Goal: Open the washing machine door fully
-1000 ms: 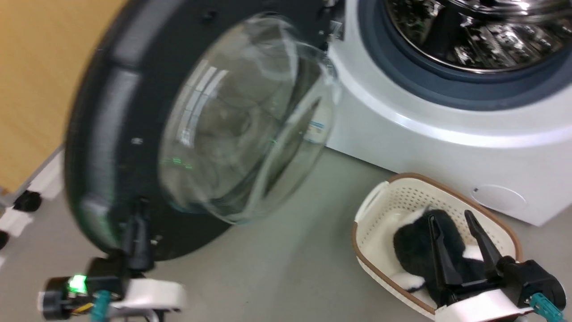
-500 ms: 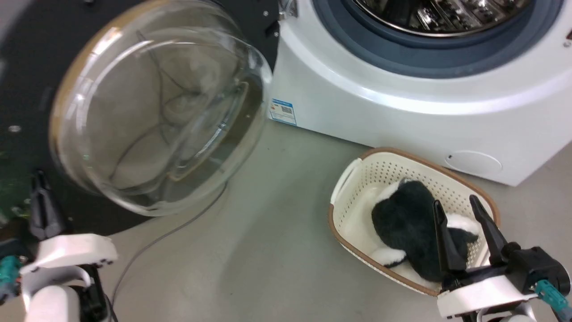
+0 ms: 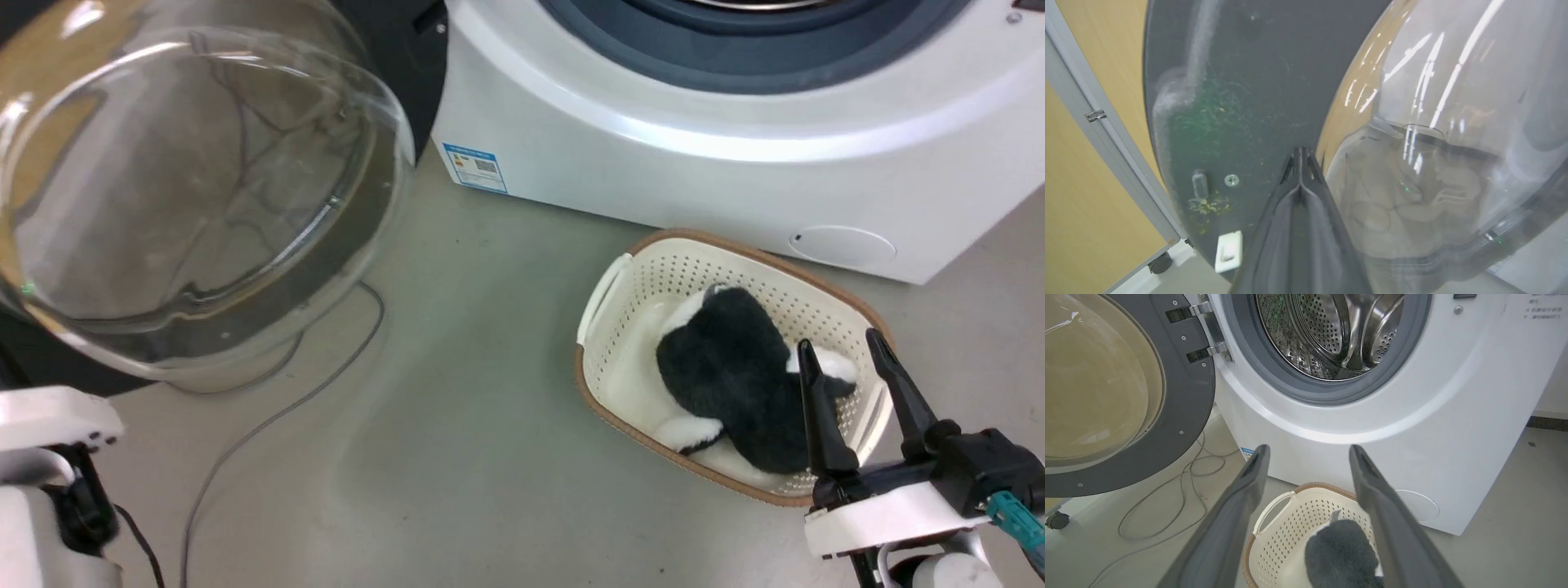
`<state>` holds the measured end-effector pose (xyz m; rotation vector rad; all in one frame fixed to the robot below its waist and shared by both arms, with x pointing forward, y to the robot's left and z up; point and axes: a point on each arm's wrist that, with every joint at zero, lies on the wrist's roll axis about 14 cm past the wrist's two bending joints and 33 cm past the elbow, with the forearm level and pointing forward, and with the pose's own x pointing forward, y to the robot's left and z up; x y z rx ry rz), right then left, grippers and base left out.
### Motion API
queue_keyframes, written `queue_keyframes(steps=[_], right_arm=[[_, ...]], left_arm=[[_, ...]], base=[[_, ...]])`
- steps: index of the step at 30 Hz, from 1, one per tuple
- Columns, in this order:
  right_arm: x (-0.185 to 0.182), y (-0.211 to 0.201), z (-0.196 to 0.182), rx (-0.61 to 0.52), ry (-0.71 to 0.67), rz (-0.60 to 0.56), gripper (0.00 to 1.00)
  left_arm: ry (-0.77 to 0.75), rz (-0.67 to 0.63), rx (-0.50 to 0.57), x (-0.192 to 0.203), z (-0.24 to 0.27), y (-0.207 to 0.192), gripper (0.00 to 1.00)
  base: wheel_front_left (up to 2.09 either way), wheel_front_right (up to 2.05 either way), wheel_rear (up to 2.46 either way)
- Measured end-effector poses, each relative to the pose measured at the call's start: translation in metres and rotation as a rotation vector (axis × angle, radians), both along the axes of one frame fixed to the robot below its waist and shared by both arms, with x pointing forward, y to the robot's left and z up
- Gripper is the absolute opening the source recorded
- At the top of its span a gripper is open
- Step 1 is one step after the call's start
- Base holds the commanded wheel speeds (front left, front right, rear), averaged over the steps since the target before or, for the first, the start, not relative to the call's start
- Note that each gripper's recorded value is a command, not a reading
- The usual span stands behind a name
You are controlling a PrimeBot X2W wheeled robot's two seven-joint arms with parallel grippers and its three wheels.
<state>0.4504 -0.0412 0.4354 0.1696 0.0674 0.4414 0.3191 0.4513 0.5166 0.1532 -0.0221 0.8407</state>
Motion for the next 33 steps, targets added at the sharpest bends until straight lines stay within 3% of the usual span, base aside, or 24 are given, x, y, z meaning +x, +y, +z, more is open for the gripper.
queue_keyframes(steps=[15,33], right_arm=[[0.004,-0.017,0.000,-0.016,-0.006,-0.043,1.00],[-0.006,-0.034,0.067,-0.046,-0.180,-0.100,1.00]], left_arm=[[0.000,0.017,0.013,0.014,0.004,0.019,0.00],[-0.181,-0.185,0.095,0.005,0.064,-0.045,0.00]], base=[[0.00,0.00,0.00],[0.00,0.00,0.00]])
